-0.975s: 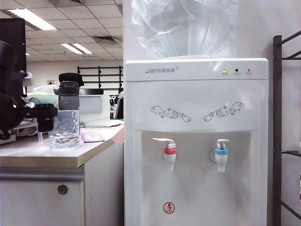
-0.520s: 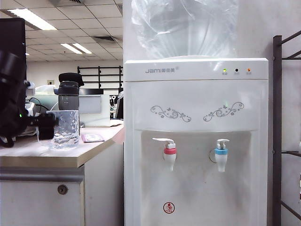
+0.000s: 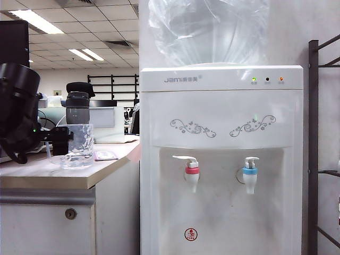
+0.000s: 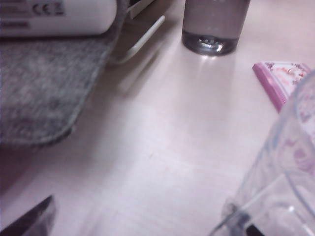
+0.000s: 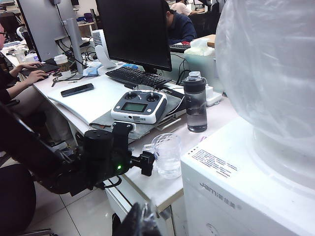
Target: Pick up the plastic mug from the left desk, go to the cold water outlet of the water dispenser, press the vertical switch to get some water, then put the mug back on the desk.
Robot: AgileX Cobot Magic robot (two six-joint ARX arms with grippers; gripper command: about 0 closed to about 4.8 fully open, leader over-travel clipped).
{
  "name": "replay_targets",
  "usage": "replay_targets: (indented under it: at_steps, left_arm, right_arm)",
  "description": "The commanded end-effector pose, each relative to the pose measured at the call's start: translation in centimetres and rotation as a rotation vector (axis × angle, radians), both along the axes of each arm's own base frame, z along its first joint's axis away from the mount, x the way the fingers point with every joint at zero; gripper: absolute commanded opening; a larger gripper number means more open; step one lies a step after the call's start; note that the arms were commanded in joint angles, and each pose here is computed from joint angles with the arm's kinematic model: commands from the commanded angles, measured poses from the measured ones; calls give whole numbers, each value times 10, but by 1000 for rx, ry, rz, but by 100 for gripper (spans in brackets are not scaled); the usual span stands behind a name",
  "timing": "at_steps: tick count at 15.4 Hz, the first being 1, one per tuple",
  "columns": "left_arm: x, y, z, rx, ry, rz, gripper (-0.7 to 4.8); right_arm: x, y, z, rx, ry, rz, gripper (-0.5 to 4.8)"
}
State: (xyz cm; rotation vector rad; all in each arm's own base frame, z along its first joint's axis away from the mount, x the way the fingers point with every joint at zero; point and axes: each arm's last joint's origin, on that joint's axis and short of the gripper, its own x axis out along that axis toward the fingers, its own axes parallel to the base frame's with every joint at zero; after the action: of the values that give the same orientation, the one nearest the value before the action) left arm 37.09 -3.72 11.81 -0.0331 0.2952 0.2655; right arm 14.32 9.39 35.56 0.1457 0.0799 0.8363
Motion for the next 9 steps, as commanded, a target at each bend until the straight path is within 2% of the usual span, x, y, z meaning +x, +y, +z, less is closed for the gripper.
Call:
replay_targets:
  at_steps: [1,3,6,9]
  left_arm:
    - [8,-1,5,11,-26,2,479]
    - [8,0,5,21,-21,23,479]
    - [10,15,3,33,-14,54,479]
    - [12,24,4,13,-16,20,479]
  right_arm:
    - [-1,0,3,9,-12,5,-1]
    - [-1,0,1,1,1,5,-1]
    - [-1,0,1,-2,5,5,-1]
    - [-1,0,0,-2,5,5,-1]
